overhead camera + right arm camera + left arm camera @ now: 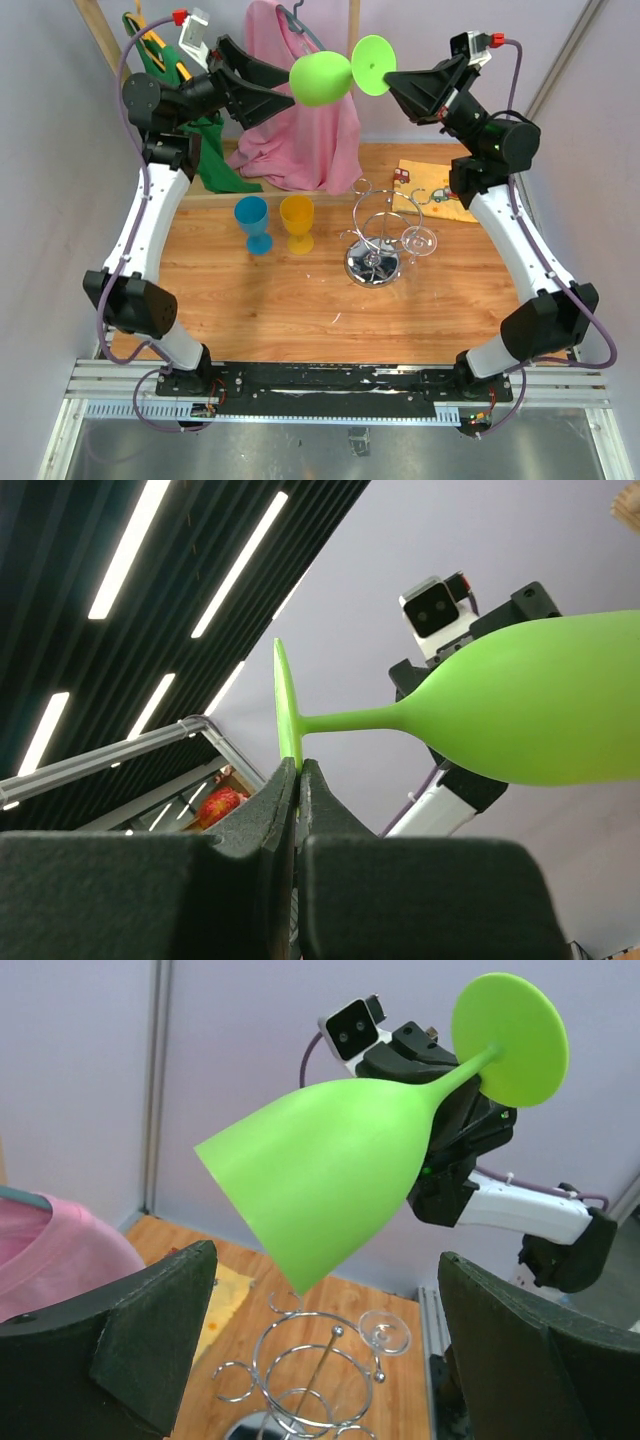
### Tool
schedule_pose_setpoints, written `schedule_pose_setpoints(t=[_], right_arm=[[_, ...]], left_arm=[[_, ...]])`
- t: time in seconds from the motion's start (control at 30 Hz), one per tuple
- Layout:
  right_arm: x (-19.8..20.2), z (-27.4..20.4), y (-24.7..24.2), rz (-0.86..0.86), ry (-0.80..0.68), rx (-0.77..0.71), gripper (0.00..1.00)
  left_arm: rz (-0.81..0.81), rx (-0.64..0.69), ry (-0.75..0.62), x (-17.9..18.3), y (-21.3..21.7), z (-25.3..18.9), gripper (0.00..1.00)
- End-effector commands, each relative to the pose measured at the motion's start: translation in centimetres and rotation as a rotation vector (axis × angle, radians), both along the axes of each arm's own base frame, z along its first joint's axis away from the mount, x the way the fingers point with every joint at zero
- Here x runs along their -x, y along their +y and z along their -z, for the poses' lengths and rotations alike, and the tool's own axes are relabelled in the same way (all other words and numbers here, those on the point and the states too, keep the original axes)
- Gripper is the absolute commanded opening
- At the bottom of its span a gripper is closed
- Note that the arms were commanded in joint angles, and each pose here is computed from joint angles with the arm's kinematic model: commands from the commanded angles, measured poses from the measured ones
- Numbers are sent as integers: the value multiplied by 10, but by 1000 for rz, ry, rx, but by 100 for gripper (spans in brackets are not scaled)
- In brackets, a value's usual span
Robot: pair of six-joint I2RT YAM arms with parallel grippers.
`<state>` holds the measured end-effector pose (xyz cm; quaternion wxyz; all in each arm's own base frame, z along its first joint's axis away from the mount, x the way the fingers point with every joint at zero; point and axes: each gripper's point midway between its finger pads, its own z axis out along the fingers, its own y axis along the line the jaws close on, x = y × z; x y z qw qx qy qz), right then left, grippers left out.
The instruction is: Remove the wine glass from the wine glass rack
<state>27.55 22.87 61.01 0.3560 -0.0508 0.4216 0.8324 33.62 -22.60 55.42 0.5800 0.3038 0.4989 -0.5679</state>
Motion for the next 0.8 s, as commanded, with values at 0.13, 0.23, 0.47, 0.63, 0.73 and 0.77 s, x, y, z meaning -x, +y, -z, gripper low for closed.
schedule_pose_setpoints(t=[0.13, 0.23, 0.47, 0.63, 0.73, 0.77], right_arm=[[25, -15, 3, -15, -144, -28, 1], [23, -9, 6, -24, -146, -33, 1], [20, 0, 19, -59, -152, -45, 1], [9, 5, 23, -75, -152, -69, 1], [2, 9, 25, -83, -150, -80, 1], [1, 9, 24, -85, -154, -89, 1]], left_arm=[[130, 23, 134, -15, 11, 21, 97], [131, 26, 137, -14, 12, 19, 97], [135, 27, 137, 6, 14, 14, 97], [129, 35, 120, 19, 16, 5, 97], [126, 37, 120, 24, 18, 2, 97], [126, 38, 118, 27, 18, 0, 97]])
